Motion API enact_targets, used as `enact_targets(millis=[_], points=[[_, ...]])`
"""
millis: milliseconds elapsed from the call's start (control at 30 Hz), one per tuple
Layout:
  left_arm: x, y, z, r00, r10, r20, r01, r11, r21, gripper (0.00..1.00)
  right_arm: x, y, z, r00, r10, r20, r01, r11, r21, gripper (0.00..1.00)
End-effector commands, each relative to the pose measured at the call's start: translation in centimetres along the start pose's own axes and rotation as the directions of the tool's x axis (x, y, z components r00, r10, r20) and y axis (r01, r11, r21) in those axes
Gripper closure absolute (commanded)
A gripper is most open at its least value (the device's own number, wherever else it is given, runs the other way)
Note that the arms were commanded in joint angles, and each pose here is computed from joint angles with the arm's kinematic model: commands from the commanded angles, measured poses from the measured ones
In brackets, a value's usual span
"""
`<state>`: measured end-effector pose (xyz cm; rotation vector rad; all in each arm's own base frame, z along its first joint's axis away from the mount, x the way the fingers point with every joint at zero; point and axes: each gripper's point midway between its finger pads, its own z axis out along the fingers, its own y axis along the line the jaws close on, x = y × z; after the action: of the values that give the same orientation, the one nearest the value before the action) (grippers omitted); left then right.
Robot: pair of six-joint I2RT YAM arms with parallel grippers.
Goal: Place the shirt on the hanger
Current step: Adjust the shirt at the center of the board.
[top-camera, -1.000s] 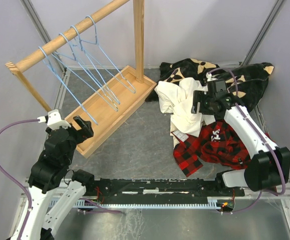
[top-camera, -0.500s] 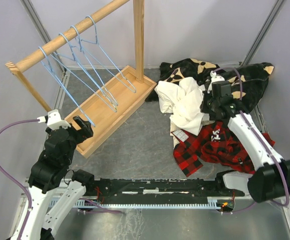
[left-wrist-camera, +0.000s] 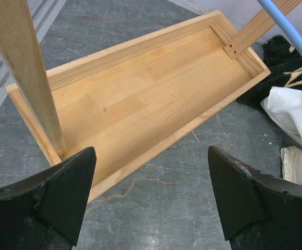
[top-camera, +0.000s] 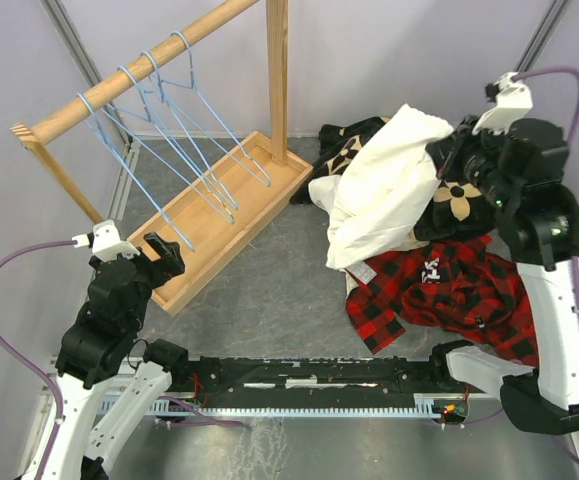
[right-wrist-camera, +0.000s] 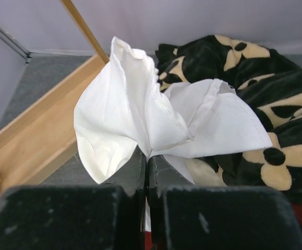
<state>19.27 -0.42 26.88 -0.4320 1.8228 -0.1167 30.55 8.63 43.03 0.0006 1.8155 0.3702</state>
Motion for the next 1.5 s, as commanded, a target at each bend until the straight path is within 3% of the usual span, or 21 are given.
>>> enact_targets(millis=[0,267,500,700,867,1000,1133,1200,1233,1367,1467], points=[[-1.1,-0.4,-0.1,0.997,-0.065,0.048,0.064,0.998,0.014,0.07,-5.7,3.2,-3.1,0.994,-0.020,0.107,0.032,0.993,-0.116,1.00],[-1.2,-0.5,-0.1,0.996,-0.068,0.051,0.067,0.998,0.017,0.07,-13.5,6.1,-5.8,0.965,-0.010,0.263,0.063,0.979,-0.196,1.00],[-1.1,-0.5,-0.2,0.996,-0.068,0.051,0.066,0.997,0.024,0.07,-16.0,8.3,-6.4,0.947,0.053,0.318,0.046,0.954,-0.296,1.00],[-1.3,-0.5,-0.5,0.995,-0.075,0.062,0.073,0.997,0.037,0.07,-13.1,9.7,-5.2,0.976,0.047,0.215,0.039,0.924,-0.381,1.00],[-1.3,-0.7,-0.4,0.996,-0.073,0.060,0.070,0.997,0.040,0.07,-4.9,11.5,-3.1,0.999,-0.013,0.039,0.028,0.906,-0.423,1.00],[-1.1,-0.7,-0.2,0.996,-0.068,0.052,0.066,0.997,0.034,0.07,6.9,14.1,-1.9,0.978,-0.154,-0.141,0.077,0.894,-0.442,0.82],[-1.0,-0.7,-0.1,0.997,-0.065,0.047,0.064,0.998,0.030,0.07,16.9,17.5,-3.6,0.921,-0.305,-0.243,0.129,0.826,-0.549,0.39],[-1.1,-0.8,-0.1,0.997,-0.063,0.046,0.062,0.997,0.035,0.07,19.6,17.7,-4.7,0.898,-0.352,-0.264,0.147,0.806,-0.573,0.12],[-1.1,-0.8,-0.2,0.997,-0.062,0.046,0.061,0.997,0.039,0.07,20.2,17.0,-4.9,0.898,-0.349,-0.269,0.150,0.816,-0.559,0.05],[-1.2,-1.3,-0.4,0.997,-0.059,0.045,0.056,0.996,0.069,0.02,19.3,11.7,-4.7,0.929,-0.284,-0.239,0.189,0.916,-0.354,0.01],[-1.4,-1.7,-0.8,0.997,-0.061,0.041,0.057,0.994,0.093,0.01,18.8,7.7,-4.6,0.920,-0.304,-0.249,0.264,0.947,-0.182,0.01]])
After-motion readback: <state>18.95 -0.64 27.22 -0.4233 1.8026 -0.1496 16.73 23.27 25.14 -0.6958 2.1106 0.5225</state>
